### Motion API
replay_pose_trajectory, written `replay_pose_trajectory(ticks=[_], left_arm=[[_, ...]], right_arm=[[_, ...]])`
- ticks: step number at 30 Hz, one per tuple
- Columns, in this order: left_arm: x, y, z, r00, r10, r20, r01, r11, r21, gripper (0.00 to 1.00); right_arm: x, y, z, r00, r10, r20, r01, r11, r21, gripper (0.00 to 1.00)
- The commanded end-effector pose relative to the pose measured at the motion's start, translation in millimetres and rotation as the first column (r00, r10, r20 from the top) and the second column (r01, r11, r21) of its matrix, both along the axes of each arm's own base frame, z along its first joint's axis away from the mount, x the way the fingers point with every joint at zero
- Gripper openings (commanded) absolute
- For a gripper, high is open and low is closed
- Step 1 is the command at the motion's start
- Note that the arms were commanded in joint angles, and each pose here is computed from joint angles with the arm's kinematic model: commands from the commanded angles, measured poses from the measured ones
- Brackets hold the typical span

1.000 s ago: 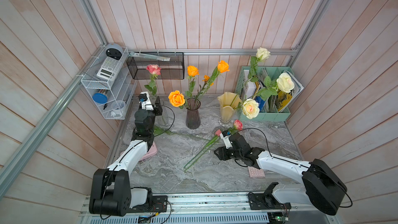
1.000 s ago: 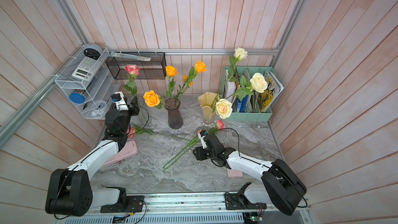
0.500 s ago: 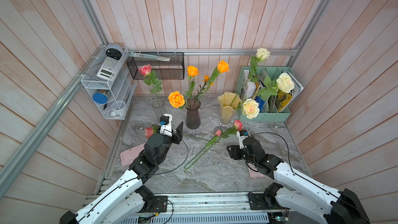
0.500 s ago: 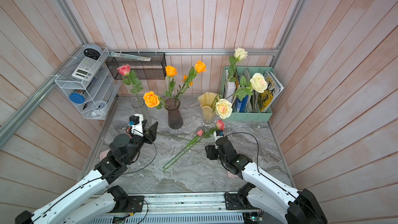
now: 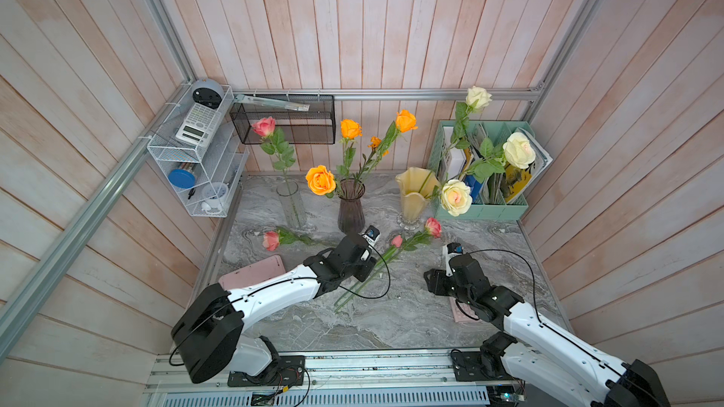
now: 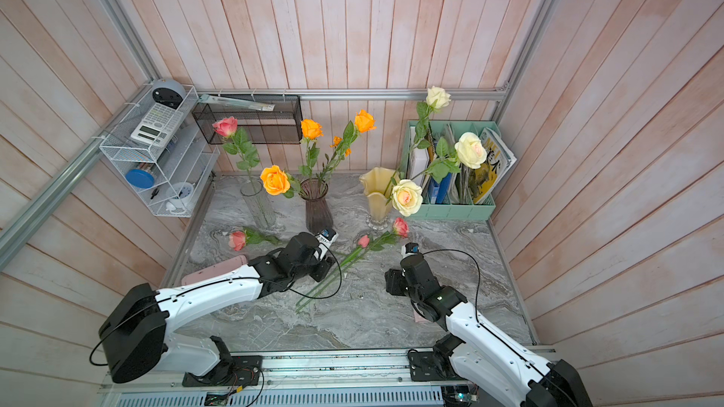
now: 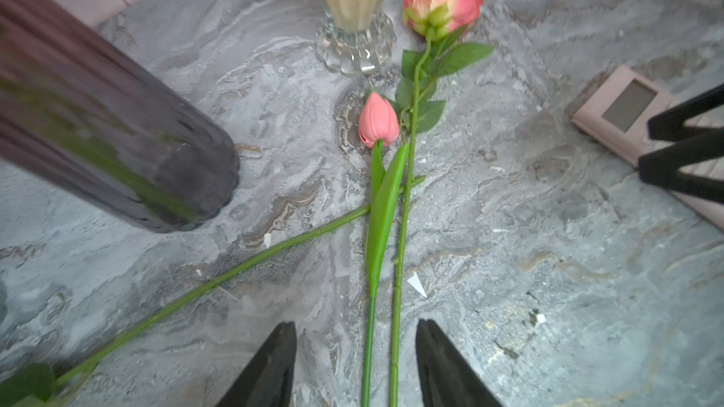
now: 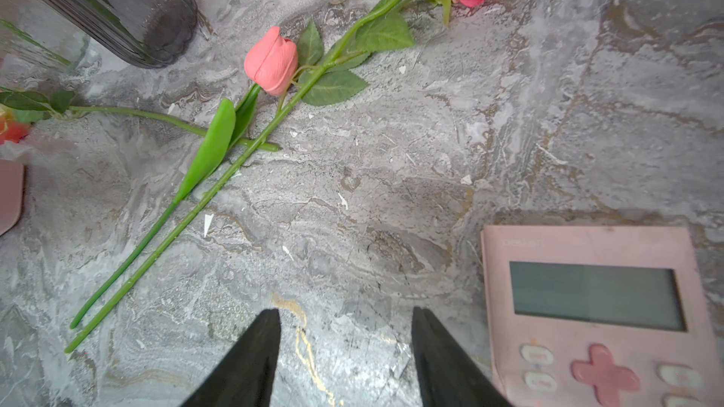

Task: Arrange the flowers in different vases according to their colors
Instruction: Pick up the flower at the center of the board.

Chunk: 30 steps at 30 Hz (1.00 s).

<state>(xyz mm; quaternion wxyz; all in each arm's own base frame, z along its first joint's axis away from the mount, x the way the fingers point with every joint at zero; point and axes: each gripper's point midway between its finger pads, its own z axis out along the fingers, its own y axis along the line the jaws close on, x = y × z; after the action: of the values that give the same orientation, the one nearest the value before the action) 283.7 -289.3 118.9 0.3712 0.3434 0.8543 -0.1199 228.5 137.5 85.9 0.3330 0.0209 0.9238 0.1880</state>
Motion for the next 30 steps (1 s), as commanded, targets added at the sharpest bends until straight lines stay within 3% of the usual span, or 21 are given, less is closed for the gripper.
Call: replay_pose_trajectory(ticks=[1,30], left_arm=[[-6.7,-9.2,-21.2,0.994,-0.068,-0.083,0.072,0.997,0.042,0.5],[9.3,0.1,-108.3,0.967,-0.041,-0.253,0.09,0.978,0.187,0.36]], right_arm=[[-4.9,-5.3,-5.3,1.0,-0.005,-0.012,0.005,1.0,-0.008,0.6],[-10.0,-4.8,-10.0,1.0,0.004,-0.008,-0.004,1.0,0.017,0.6]])
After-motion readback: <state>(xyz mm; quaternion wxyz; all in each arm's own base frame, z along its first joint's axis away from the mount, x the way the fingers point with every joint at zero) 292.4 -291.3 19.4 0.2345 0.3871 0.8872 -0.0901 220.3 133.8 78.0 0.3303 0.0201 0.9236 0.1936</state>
